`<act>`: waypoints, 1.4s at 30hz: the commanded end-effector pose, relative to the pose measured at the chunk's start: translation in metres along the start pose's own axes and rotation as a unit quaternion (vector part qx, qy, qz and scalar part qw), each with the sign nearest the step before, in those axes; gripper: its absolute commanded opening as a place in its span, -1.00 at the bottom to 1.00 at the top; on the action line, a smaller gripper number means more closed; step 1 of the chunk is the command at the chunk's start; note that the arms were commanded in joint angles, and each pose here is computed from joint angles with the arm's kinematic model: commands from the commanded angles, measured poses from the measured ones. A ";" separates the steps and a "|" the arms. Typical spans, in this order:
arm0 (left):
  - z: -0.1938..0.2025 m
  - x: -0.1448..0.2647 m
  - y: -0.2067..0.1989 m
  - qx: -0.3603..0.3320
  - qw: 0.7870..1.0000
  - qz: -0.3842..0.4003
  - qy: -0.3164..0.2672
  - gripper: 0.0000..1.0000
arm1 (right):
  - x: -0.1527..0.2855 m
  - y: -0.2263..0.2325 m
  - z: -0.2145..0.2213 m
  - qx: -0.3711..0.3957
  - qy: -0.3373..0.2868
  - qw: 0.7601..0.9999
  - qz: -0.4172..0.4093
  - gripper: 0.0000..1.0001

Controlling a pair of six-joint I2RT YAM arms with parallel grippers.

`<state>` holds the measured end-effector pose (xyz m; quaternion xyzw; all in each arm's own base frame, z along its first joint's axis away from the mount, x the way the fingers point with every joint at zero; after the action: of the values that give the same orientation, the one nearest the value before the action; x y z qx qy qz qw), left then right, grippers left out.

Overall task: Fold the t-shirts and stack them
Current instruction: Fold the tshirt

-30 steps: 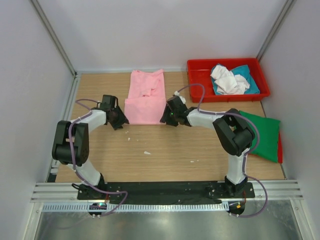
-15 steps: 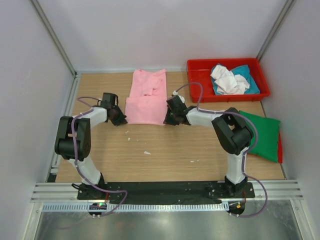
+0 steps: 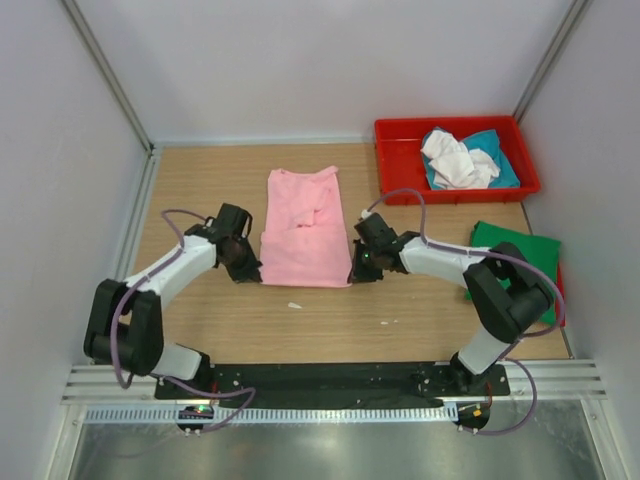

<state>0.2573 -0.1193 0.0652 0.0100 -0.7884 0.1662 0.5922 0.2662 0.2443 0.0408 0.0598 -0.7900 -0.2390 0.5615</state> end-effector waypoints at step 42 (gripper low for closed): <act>-0.054 0.122 -0.038 0.008 0.999 -0.043 -0.032 -0.99 | 0.100 0.096 -0.117 -0.008 0.014 0.998 -0.058 -0.98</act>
<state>0.2732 -0.1218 0.1860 0.0609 -0.7873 0.1455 0.5960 0.3473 0.2555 0.1768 0.0809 -0.7615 -0.2830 0.5775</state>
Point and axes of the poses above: each gripper's point midway between its finger pads, its own x axis back along the fingers, its own y axis along the line the jaws close on, z = x × y, the point moved 2 cm from there along x, back along the fingers, and after that the axes turned 12 degrees about -x, right-handed, at the moved point
